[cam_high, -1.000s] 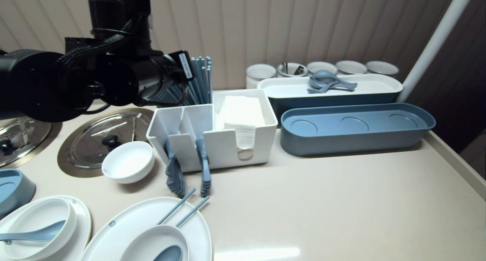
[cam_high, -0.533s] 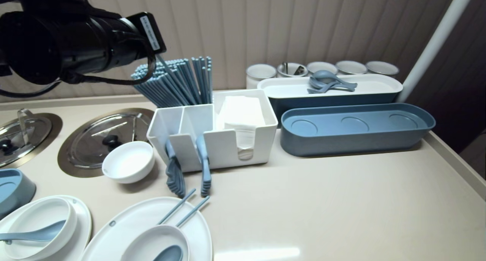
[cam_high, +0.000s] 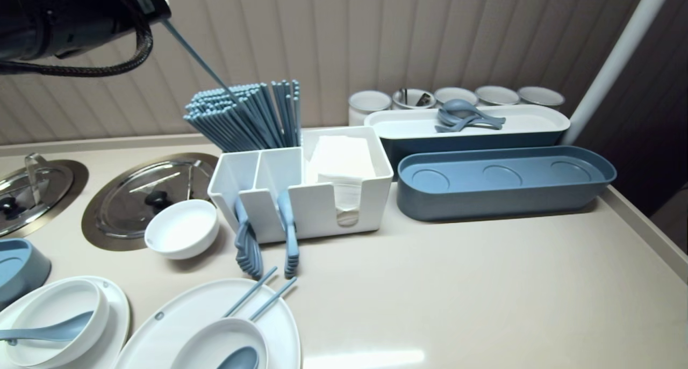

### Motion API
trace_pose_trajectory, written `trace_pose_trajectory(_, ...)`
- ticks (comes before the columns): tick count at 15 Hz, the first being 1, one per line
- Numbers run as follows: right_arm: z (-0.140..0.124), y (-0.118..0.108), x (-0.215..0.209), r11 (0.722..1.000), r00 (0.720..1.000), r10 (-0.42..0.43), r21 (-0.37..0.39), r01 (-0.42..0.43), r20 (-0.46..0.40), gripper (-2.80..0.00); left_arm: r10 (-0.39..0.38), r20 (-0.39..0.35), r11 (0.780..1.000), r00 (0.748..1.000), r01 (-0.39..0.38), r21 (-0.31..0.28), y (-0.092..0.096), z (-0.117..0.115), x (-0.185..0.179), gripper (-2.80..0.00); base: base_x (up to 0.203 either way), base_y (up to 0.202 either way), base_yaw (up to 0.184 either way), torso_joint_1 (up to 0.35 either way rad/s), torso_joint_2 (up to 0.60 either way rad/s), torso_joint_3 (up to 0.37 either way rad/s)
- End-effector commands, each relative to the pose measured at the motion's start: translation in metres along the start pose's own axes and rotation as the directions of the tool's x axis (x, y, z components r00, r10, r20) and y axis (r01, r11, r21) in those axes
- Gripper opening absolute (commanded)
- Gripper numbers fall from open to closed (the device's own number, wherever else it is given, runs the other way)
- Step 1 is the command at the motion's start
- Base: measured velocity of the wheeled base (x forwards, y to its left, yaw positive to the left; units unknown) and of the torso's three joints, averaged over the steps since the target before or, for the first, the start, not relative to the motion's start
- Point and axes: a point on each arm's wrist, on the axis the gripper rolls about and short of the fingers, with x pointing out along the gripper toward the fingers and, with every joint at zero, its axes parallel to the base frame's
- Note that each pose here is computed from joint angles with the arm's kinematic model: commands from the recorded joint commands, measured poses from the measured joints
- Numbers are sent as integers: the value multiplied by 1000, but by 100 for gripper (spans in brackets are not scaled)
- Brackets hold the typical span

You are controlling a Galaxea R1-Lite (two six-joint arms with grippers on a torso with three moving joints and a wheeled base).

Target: Pick the chopsticks and place it on the plate

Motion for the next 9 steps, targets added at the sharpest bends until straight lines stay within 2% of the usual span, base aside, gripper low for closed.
trace_pose_trajectory(1, 0, 0, 0, 1000, 1000, 0, 0, 0, 0, -280, -7, 48, 1000, 999, 8, -23, 6, 16, -18, -280, 0, 0, 0, 0, 0, 0)
trace_pose_trajectory(5, 0, 0, 0, 1000, 1000, 0, 0, 0, 1, -280, -10, 56, 1000, 998, 9, 24, 16, 30, -45, -280, 0, 0, 0, 0, 0, 0)
trace_pose_trajectory(7, 0, 0, 0, 1000, 1000, 0, 0, 0, 1, -280, -11, -12, 996, 1000, 12, 90, 19, 24, -49, -280, 0, 0, 0, 0, 0, 0)
trace_pose_trajectory(9, 0, 0, 0, 1000, 1000, 0, 0, 0, 1, -280, -71, -90, 990, 993, 82, 117, 21, 19, -53, -280, 0, 0, 0, 0, 0, 0)
